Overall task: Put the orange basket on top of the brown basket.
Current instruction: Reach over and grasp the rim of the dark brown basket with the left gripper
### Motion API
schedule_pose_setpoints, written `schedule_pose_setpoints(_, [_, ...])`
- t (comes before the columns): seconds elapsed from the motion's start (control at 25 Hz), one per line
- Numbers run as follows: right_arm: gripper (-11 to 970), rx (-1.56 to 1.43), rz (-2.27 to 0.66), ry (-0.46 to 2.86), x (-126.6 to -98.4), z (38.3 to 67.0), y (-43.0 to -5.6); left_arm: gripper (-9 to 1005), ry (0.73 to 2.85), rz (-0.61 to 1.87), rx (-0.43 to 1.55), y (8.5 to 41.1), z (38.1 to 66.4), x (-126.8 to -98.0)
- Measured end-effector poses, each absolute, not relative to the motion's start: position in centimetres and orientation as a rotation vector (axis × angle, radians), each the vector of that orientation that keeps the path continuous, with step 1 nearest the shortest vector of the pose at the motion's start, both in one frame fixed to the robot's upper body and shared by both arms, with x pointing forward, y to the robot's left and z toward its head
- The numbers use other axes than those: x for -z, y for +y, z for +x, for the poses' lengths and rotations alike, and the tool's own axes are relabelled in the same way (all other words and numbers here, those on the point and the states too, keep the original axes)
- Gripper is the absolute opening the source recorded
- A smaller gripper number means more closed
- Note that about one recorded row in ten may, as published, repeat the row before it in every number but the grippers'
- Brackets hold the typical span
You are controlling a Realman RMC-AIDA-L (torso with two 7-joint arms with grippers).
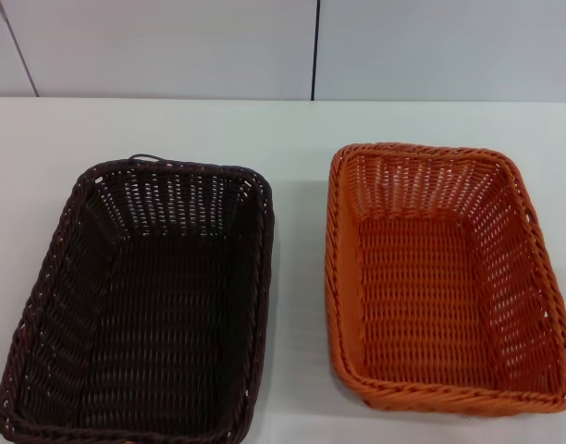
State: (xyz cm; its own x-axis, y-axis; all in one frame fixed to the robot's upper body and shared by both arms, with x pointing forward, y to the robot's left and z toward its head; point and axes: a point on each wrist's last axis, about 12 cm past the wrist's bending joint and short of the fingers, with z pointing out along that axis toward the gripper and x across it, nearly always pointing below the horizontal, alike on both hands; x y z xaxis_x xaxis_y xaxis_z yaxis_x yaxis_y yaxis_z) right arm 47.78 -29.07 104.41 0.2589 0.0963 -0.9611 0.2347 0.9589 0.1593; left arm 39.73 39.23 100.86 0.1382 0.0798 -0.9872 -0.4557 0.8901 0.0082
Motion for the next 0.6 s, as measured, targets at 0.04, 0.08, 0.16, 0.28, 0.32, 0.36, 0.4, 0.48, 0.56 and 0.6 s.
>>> schedule_pose_setpoints(0.04, [776,0.098,0.303,1.315,-104.3,47.8,-29.2,781,1.385,-0.327,-0.397,39.2,39.7,-100.8])
schedule_pose_setpoints(0.08, [776,0.108,0.322,1.323,-104.2,47.7,-29.4,780,1.389,-0.327,-0.395,39.3,39.8,-100.8])
schedule_pose_setpoints(0.16, [776,0.116,0.330,1.327,-104.0,47.6,-29.6,777,1.389,-0.326,-0.394,39.3,39.9,-100.8])
schedule_pose_setpoints(0.28, [776,0.130,0.333,1.337,-103.8,47.5,-29.9,772,1.372,-0.305,-0.370,38.9,40.3,-101.1])
schedule_pose_setpoints(0.32, [776,0.132,0.332,1.339,-103.7,47.4,-30.0,771,1.372,-0.305,-0.370,38.9,40.3,-101.1])
schedule_pose_setpoints(0.36, [777,0.134,0.333,1.341,-103.7,47.4,-30.0,769,1.372,-0.289,-0.356,38.7,40.4,-101.2])
schedule_pose_setpoints(0.4, [777,0.136,0.334,1.342,-103.7,47.4,-30.1,768,1.371,-0.256,-0.323,38.5,40.8,-101.5])
schedule_pose_setpoints(0.48, [777,0.138,0.338,1.345,-103.6,47.5,-30.2,765,1.372,-0.195,-0.238,38.3,42.0,-102.5])
schedule_pose_setpoints(0.56, [777,0.139,0.337,1.347,-103.6,47.5,-30.2,762,1.379,-0.180,-0.196,38.4,42.6,-103.2])
schedule_pose_setpoints(0.6, [777,0.138,0.337,1.349,-103.6,47.5,-30.2,760,1.379,-0.177,-0.179,38.5,42.9,-103.6])
